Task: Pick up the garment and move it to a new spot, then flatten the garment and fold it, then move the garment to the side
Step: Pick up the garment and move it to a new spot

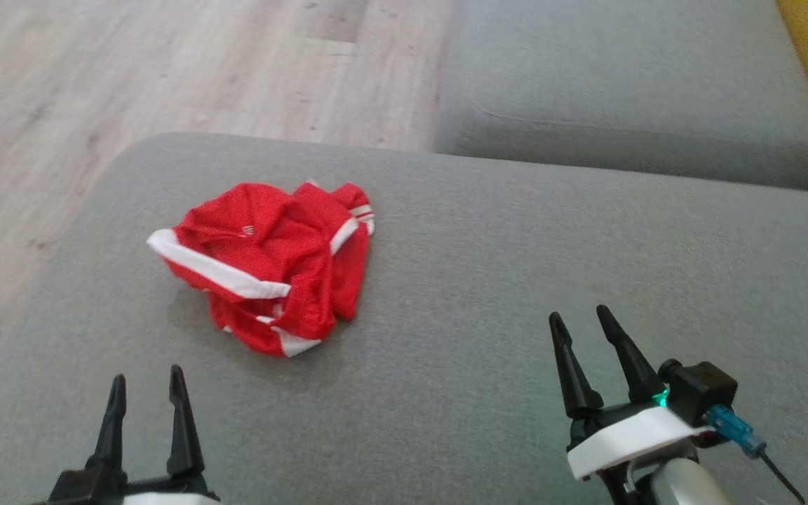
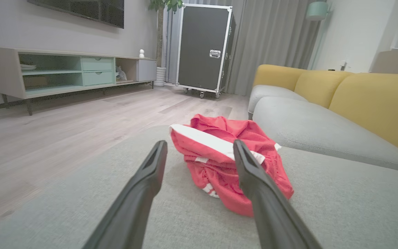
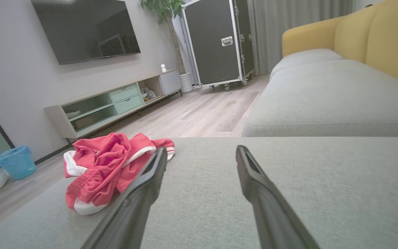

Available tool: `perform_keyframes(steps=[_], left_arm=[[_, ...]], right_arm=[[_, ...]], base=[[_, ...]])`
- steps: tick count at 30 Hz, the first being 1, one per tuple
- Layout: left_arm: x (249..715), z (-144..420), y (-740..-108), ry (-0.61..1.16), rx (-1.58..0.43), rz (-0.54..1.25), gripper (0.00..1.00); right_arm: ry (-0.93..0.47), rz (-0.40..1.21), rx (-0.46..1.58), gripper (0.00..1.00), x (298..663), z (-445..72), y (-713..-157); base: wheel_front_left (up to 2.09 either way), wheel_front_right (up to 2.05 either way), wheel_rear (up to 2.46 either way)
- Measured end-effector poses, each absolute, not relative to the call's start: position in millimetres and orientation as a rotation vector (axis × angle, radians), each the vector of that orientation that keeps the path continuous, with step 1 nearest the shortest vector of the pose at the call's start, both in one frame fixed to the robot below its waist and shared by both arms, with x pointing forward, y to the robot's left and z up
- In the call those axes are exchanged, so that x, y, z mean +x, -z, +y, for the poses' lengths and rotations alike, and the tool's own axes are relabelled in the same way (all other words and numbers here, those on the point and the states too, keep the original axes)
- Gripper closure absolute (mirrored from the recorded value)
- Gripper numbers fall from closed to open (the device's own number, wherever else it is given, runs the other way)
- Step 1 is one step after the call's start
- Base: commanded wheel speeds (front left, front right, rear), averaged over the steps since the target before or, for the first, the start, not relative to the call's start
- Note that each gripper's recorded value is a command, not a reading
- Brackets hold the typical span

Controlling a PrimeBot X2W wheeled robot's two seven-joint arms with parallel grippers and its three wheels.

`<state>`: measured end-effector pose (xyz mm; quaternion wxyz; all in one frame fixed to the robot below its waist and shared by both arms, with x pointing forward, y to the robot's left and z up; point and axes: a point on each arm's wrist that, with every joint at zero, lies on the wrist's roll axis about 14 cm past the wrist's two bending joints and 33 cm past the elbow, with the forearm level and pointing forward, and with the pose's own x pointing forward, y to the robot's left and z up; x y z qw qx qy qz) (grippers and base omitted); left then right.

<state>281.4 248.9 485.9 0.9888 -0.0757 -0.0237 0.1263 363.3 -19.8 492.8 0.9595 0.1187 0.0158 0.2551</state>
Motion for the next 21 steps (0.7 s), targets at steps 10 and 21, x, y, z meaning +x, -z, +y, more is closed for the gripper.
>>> perform_keyframes(steps=[10, 21], left_arm=[[246, 278, -482, -0.362, -0.154, -0.059, 0.00], [256, 282, -480, -0.319, -0.100, -0.027, 0.00]], right_arm=[[-0.644, 0.028, 0.242, 0.00, 353, 20, -501], [-0.628, 0.066, 0.257, 0.00, 352, 16, -488]], base=[[0.00, 0.00, 0.00], [0.00, 0.00, 0.00]])
